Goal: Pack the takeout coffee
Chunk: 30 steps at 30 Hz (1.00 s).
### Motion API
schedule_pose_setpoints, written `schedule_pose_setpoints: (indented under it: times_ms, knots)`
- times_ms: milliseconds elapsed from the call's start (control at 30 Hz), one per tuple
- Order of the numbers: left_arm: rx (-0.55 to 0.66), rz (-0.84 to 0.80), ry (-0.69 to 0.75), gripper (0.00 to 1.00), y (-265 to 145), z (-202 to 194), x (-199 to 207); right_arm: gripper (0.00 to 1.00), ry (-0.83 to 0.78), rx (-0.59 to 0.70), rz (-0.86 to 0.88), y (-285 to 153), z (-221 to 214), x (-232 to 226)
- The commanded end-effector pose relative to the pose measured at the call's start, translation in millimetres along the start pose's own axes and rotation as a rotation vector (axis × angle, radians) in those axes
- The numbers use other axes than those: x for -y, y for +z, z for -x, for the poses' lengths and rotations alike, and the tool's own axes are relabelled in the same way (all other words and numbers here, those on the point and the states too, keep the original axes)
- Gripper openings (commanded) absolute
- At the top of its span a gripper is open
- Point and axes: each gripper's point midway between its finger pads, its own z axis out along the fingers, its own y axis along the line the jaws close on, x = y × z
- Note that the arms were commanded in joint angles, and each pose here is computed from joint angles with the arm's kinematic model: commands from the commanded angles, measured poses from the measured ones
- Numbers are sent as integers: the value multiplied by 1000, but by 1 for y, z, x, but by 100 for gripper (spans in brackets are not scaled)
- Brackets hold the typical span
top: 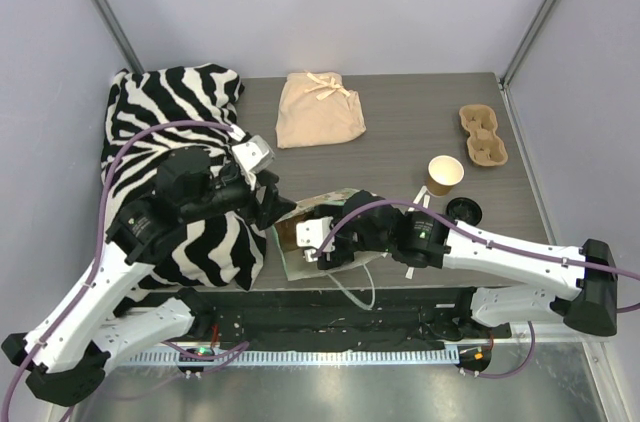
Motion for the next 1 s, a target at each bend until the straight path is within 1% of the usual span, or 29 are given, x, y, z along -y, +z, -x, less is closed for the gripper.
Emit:
schedule_pose_setpoints:
  times_ms: [0,67,100,167,300,400,433,567,667,700,800,833,867,900,967]
  knots:
    - [-46,121,22,69,-3,-2,-23,31,18,36,-29,0,11,8]
    - [-61,110,24,68,0,-1,-22,31,20,36,-23,1,10,7]
    - [-50,50,24,68,0,0,-12,31,18,39,-24,2,11,8]
    - [-47,6,24,68,1,-4,-4,31,14,42,-34,3,12,9]
    - [-83,1,39,68,6,-18,-6,31,9,48,-45,5,11,10]
    - [-68,-42,39,68,8,-18,2,31,3,50,-47,7,12,11]
    - [-72,-58,44,69,8,-20,4,31,-3,32,-73,6,9,16]
    - [-134,-30,56,67,16,-42,-5,31,-20,36,-72,7,9,16]
    - [-164,-28,64,59,20,-55,-8,31,-40,31,-80,10,7,17]
    - [-162,-31,63,52,20,-56,-7,31,-45,28,-81,11,6,17]
    - [-152,-28,66,40,21,-57,-7,30,-65,31,-104,14,4,20]
    - [-149,-30,70,32,21,-58,-7,30,-71,38,-123,16,5,23]
    - [-147,-32,68,28,22,-58,-7,29,-74,36,-122,18,3,21]
    - [-140,-27,74,21,22,-57,-8,29,-81,40,-124,19,4,21]
    - [-132,-23,75,15,23,-53,-9,29,-88,49,-121,21,4,20]
